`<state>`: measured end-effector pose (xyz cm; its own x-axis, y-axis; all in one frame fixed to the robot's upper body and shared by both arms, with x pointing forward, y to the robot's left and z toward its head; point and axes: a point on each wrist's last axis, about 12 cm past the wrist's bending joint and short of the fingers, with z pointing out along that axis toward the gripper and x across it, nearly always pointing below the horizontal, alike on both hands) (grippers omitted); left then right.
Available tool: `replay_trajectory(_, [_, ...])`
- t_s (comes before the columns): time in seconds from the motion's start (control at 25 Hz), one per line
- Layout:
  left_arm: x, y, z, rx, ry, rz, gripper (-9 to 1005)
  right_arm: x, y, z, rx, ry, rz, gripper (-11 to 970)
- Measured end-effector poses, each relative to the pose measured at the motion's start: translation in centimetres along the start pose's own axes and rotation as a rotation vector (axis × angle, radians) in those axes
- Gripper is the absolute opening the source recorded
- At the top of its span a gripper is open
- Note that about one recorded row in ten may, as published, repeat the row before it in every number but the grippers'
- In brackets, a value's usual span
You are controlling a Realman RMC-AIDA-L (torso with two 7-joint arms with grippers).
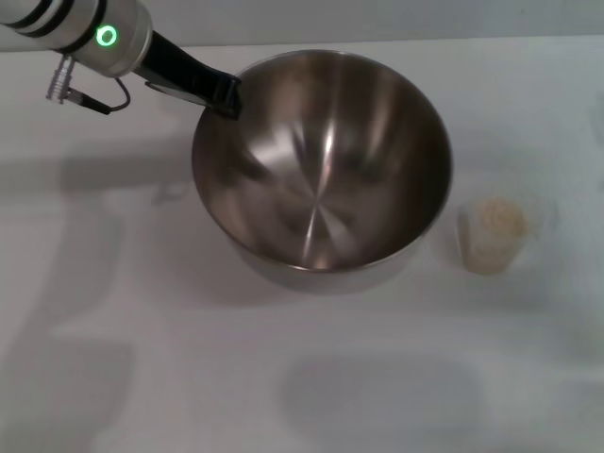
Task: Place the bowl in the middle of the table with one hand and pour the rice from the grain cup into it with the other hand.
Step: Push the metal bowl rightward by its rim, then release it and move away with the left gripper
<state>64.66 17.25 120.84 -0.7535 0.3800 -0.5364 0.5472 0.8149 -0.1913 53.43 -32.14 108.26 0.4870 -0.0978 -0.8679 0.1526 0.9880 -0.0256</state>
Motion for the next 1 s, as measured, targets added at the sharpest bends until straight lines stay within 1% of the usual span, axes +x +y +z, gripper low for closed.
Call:
replay_trajectory(0.16, [-0.3, -0.6, 0.2, 0.012, -0.008, 0.015, 53, 0.0, 0.0, 0.0, -0.002, 0.000, 0.000, 752])
replay_trajectory(0.28, [-0.4, -0.7, 0.4, 0.017, -0.011, 0.013, 56, 0.0, 0.0, 0.0, -0.003, 0.000, 0.000, 752])
replay_trajectory(0.36, [-0.2, -0.9, 1.2, 0.045, -0.016, -0.005, 58, 0.0, 0.0, 0.0, -0.003, 0.000, 0.000, 751])
replay_trajectory(0.72, [0.3, -0.9, 2.7, 0.051, -0.014, -0.022, 66, 0.0, 0.0, 0.0, -0.003, 0.001, -0.002, 752])
replay_trajectory(1.0, [0.8, -0.8, 3.8, 0.029, -0.014, -0.016, 72, 0.0, 0.0, 0.0, -0.004, 0.001, -0.001, 752])
